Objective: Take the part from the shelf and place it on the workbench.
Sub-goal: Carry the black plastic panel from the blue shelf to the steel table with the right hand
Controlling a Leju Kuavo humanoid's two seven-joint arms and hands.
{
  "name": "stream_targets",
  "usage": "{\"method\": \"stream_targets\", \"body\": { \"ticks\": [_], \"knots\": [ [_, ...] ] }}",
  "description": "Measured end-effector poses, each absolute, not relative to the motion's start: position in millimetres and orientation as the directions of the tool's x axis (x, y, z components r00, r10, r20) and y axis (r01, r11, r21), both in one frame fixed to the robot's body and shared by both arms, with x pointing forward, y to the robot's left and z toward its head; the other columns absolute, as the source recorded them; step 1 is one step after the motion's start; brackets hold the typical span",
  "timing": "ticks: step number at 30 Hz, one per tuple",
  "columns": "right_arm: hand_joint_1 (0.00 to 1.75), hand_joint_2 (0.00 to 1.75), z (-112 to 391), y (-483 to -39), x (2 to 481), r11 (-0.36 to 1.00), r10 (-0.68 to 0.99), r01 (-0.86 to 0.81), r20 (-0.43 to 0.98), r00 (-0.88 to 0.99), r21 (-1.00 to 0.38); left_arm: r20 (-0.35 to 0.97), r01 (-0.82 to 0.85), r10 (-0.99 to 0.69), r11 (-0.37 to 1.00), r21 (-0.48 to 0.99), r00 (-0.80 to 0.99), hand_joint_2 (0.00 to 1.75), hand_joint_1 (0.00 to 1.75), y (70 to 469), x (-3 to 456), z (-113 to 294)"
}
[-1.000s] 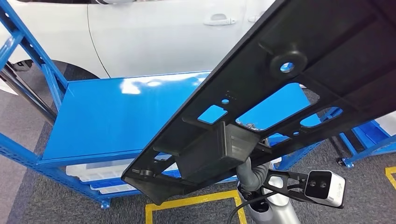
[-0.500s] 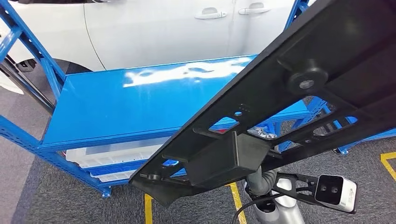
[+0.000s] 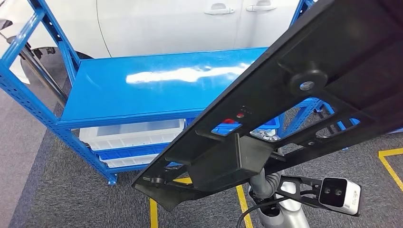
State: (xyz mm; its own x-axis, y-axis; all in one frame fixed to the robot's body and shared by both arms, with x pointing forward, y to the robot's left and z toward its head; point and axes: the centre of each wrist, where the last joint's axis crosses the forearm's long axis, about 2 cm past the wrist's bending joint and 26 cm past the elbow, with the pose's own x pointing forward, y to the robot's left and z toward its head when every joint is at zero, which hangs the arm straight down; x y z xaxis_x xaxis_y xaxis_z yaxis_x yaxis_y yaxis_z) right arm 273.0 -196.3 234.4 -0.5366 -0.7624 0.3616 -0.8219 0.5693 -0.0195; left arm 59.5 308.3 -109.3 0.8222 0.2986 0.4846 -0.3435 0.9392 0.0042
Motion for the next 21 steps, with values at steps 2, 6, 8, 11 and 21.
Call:
{"method": "stream_targets", "body": {
  "ticks": [2, 6, 8, 11, 21],
  "knots": [
    [1.75, 1.75, 232.6, -197.1, 273.3, 0.574, -0.759, -0.819, 0.367, -0.538, -0.013, 0.484, -0.347, 0.302, 0.938, 0.003, 0.821, 1.75, 0.0, 308.2, 59.2, -109.3],
    [1.75, 1.75, 231.3, -200.3, 274.9, 0.604, -0.733, -0.797, 0.382, -0.563, -0.018, 0.483, -0.348, 0.306, 0.937, -0.002, 0.82, 1.75, 0.0, 306.8, 59.1, -109.4],
    [1.75, 1.75, 230.6, -202.5, 275.3, 0.623, -0.712, -0.782, 0.393, -0.582, -0.027, 0.483, -0.348, 0.305, 0.938, -0.002, 0.82, 1.75, 0.0, 306.3, 59.1, -109.4],
    [1.75, 1.75, 227.5, -204.9, 275.0, 0.63, -0.701, -0.776, 0.407, -0.586, -0.031, 0.478, -0.347, 0.303, 0.938, 0.002, 0.824, 1.75, 0.0, 305.5, 58.1, -109.5],
    [1.75, 1.75, 221.6, -207.4, 272.8, 0.59, -0.717, -0.806, 0.426, -0.551, -0.049, 0.463, -0.334, 0.291, 0.942, 0.011, 0.837, 1.75, 0.0, 305.5, 58.3, -109.5]
  ]
}}
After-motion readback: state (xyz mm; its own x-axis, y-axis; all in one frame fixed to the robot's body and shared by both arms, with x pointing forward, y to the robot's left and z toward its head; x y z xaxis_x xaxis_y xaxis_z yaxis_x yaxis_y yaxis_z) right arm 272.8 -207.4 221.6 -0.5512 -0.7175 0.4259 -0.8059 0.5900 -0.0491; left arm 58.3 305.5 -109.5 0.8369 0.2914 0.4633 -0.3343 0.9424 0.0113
